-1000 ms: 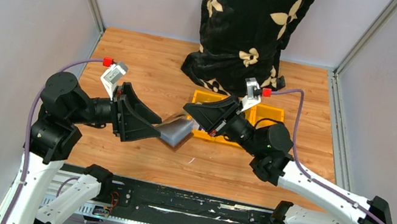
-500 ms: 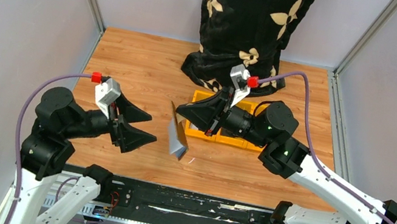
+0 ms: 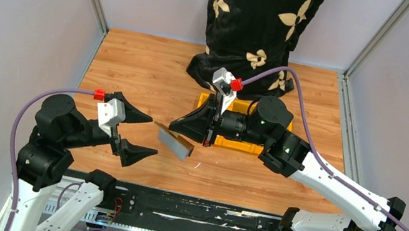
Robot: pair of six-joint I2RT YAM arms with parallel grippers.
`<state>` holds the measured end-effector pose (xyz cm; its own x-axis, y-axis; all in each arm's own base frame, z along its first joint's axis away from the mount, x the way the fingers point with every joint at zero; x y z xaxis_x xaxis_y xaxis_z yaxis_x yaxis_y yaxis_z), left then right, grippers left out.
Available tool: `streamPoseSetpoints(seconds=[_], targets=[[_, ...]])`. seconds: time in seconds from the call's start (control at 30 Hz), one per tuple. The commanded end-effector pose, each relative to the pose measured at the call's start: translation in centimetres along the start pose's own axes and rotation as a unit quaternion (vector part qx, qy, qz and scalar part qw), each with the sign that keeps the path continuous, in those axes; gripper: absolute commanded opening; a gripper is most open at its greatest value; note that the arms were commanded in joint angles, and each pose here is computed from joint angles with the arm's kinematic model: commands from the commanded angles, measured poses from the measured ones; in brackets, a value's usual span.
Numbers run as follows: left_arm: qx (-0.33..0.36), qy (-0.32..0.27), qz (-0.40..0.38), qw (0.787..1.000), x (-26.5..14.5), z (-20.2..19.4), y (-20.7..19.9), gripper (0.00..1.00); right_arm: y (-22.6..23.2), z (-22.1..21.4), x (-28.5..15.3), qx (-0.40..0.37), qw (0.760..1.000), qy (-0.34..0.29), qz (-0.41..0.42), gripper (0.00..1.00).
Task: Take the credit cards out of the card holder
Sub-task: Remove the credit card from the card holder.
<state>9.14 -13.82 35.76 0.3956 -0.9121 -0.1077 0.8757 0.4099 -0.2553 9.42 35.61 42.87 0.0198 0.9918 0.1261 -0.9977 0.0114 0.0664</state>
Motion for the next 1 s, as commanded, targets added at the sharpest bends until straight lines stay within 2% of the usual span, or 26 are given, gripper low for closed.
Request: streamPoseSetpoints(seconds=[0.0,0.17,0.27,0.47,0.53,0.7,0.87,0.97], targets=[[0.021,-0.001,-0.026,0.999,0.0,0.1,-0.7,0.99,2.5,2.0,0.1,-0.022,0.997,-0.017,0.066,0.00],[0.028,-0.010,-0.025,0.999,-0.1,1.0,-0.8,0.96,3.4,2.1,0.6,-0.019,0.994,-0.005,0.103,0.00],[0.026,-0.016,-0.051,0.998,-0.1,1.5,-1.7,0.93,3.9,2.3,0.8,-0.019,0.993,-0.004,0.120,0.00],[0.010,-0.015,-0.082,0.996,0.0,1.9,-2.7,0.94,4.9,2.6,1.2,-0.017,0.988,0.002,0.153,0.00],[-0.001,-0.005,-0.108,0.994,0.0,1.3,-3.2,0.92,5.0,2.9,1.3,-0.019,0.988,0.000,0.155,0.00],[-0.079,0.032,-0.159,0.984,0.4,-0.1,-4.0,0.65,4.7,3.3,1.9,-0.021,0.988,-0.006,0.152,0.00],[-0.096,0.037,-0.164,0.981,0.4,0.1,-4.1,0.23,4.5,3.6,2.5,-0.022,0.988,-0.010,0.149,0.00],[-0.112,0.040,-0.163,0.980,0.4,0.3,-4.1,0.03,4.2,3.5,2.7,-0.021,0.990,-0.012,0.141,0.00]])
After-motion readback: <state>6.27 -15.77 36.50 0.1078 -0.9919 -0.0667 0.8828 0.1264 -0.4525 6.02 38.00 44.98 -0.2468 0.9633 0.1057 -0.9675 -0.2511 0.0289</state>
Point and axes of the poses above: each gripper's point midway between its finger pads, its own x axis out along the fingers, its own y axis along the line the jaws close on, z = x × y, the point moved 3 cm from there along -x, back along the fingers, and after that the axes turned 15 degrees about -x, right-handed, at the moved point
